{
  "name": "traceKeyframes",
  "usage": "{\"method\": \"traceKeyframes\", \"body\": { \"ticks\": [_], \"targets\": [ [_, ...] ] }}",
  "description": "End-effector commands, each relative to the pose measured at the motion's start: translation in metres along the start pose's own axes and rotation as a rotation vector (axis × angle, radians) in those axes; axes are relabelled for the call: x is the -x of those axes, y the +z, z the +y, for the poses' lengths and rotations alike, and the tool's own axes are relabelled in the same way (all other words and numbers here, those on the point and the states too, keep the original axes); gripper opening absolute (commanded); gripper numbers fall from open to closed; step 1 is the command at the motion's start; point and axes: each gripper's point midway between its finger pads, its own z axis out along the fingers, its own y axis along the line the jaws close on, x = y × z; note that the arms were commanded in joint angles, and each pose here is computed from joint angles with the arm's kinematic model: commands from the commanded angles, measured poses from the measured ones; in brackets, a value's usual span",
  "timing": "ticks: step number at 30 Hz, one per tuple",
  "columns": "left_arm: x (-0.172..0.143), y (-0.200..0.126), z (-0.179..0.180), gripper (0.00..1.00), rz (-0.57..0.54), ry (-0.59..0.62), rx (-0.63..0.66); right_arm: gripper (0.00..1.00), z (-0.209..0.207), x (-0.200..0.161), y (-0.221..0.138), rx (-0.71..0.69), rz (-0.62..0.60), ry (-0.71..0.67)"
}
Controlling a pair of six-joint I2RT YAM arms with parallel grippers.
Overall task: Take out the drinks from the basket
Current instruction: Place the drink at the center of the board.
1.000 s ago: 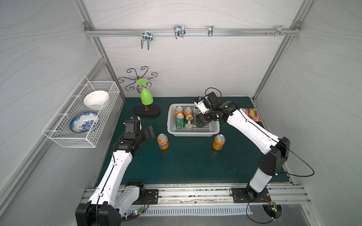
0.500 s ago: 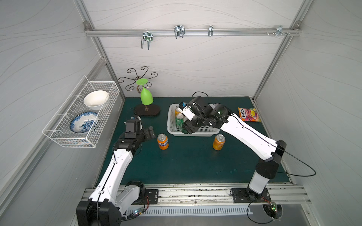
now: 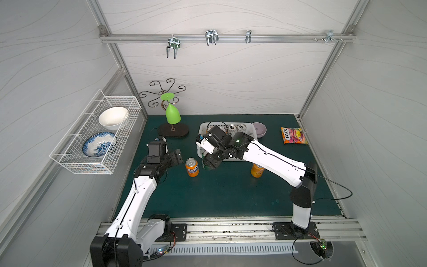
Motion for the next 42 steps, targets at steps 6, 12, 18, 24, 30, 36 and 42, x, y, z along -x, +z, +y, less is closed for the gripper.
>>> {"method": "traceKeyframes", "body": {
  "ticks": [6, 12, 18, 24, 30, 36, 42],
  "targets": [
    [0.018, -0.008, -0.005, 0.98, -0.041, 0.01, -0.014, 0.48, 0.006, 0.015, 0.031, 0.019, -0.066, 0.018],
    [0.018, -0.009, -0.005, 0.98, -0.043, 0.012, -0.014, 0.48, 0.004, 0.008, 0.053, 0.004, -0.043, 0.017],
    [0.017, -0.009, -0.005, 0.98, -0.039, 0.014, -0.014, 0.48, -0.003, 0.004, 0.069, -0.012, -0.033, 0.03],
    [0.018, -0.009, -0.005, 0.98, -0.041, 0.015, -0.014, 0.48, -0.003, -0.005, 0.083, -0.004, -0.01, 0.039],
    [0.017, -0.008, -0.005, 0.99, -0.038, 0.017, -0.013, 0.48, -0.011, -0.017, 0.097, -0.012, 0.011, 0.065],
    [0.017, -0.008, -0.005, 0.98, -0.035, 0.017, -0.013, 0.48, -0.015, -0.024, 0.106, -0.012, 0.023, 0.076],
    [0.017, -0.007, -0.005, 0.98, -0.033, 0.018, -0.013, 0.48, -0.019, -0.028, 0.113, -0.023, 0.022, 0.075]
  ]
}}
